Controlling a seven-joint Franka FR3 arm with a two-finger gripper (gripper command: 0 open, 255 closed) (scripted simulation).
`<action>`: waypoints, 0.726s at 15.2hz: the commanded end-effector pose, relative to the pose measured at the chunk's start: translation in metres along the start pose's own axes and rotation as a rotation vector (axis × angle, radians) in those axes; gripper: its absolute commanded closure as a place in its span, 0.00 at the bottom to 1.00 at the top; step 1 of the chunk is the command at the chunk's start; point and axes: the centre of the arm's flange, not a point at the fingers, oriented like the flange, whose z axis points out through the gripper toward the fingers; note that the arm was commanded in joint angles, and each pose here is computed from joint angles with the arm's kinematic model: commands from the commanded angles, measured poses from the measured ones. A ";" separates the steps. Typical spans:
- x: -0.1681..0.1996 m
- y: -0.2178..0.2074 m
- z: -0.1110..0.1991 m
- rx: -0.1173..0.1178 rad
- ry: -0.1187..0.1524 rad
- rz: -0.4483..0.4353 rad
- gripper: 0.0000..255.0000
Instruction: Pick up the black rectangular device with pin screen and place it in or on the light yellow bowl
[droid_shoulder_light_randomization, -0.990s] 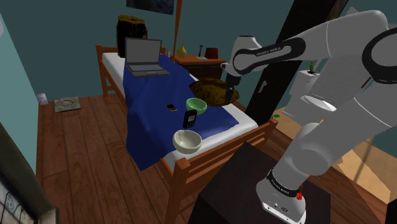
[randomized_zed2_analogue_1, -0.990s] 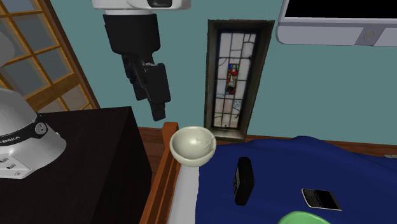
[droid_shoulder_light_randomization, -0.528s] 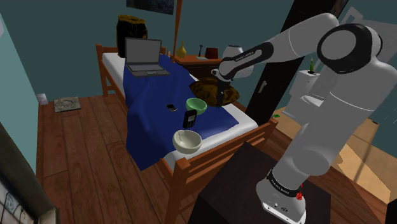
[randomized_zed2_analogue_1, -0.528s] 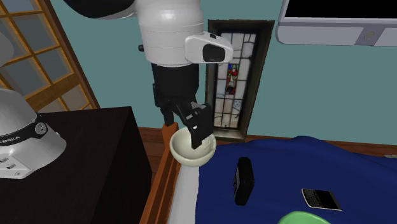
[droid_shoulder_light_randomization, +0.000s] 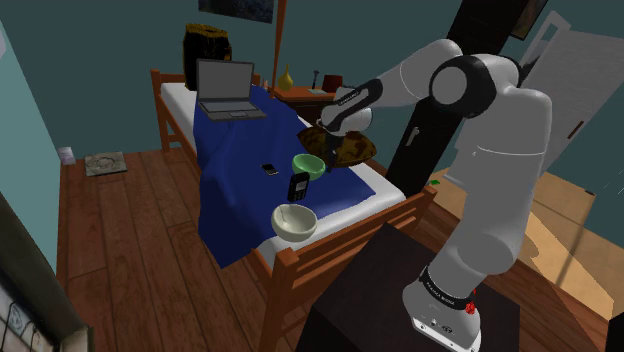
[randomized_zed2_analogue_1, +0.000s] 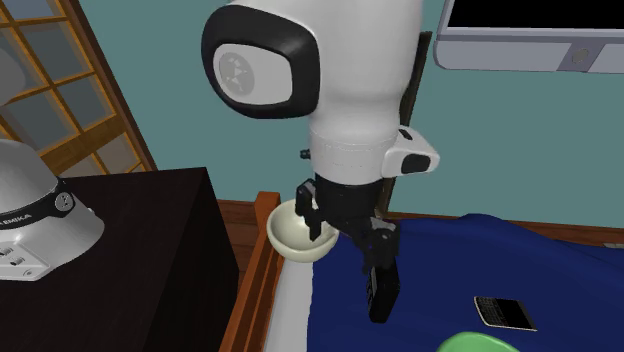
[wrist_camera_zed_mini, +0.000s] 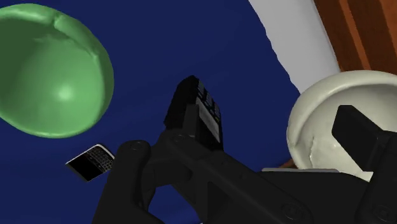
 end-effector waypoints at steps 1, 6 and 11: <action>0.007 0.018 0.018 0.006 0.008 -0.037 0.00; 0.035 0.058 0.063 0.020 0.024 -0.124 0.00; 0.052 0.078 0.098 0.028 0.032 -0.172 0.00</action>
